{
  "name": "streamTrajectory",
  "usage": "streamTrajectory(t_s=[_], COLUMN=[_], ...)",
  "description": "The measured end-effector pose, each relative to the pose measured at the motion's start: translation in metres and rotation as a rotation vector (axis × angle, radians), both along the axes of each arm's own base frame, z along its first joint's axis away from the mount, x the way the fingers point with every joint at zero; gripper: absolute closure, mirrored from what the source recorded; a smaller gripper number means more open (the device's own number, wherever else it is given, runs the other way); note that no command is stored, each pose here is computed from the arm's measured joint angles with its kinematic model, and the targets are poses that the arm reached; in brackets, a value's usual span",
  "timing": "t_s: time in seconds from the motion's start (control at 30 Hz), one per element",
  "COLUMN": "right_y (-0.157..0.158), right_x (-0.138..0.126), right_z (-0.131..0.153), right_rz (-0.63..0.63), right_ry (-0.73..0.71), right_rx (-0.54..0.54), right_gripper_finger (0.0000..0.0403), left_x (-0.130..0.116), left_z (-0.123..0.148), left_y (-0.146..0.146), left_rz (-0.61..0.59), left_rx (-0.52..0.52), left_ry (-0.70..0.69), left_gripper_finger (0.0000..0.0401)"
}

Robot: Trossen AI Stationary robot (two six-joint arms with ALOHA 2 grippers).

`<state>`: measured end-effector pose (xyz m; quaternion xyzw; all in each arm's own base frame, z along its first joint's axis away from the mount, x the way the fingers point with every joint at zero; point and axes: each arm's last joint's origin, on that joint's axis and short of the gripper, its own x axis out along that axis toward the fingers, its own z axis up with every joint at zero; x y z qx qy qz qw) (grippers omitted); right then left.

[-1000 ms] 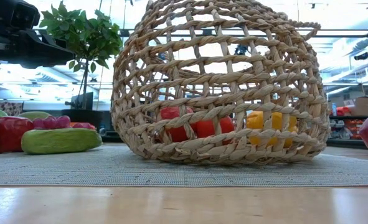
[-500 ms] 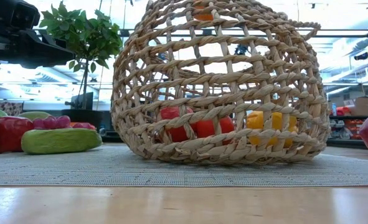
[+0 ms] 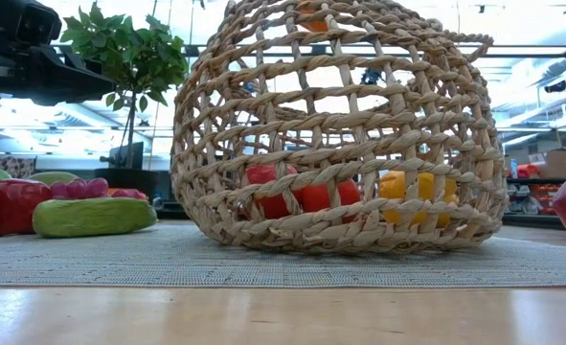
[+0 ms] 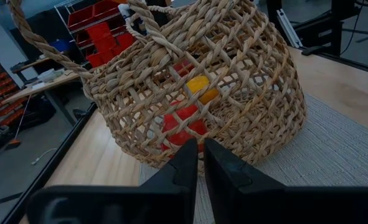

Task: Build produce basket
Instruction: Put the orange into the brown basket

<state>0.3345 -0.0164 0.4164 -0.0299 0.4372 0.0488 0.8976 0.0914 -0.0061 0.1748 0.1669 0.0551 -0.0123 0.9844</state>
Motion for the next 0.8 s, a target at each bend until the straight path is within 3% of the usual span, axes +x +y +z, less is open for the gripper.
streamTrajectory(t_s=[0.5,0.8], right_y=[0.004,0.005], right_x=[0.001,0.007], right_z=[-0.001,-0.026], right_rz=[0.032,0.047], right_ry=[-0.001,0.056], right_rx=[-0.017,-0.019], right_gripper_finger=[0.0078,0.0078], left_x=[0.0,0.0], left_z=[0.0,0.0], left_y=[0.0,0.0], left_rz=[0.0,0.0], left_rx=[0.0,0.0], left_ry=[0.0,0.0], left_gripper_finger=[0.0369,0.0368])
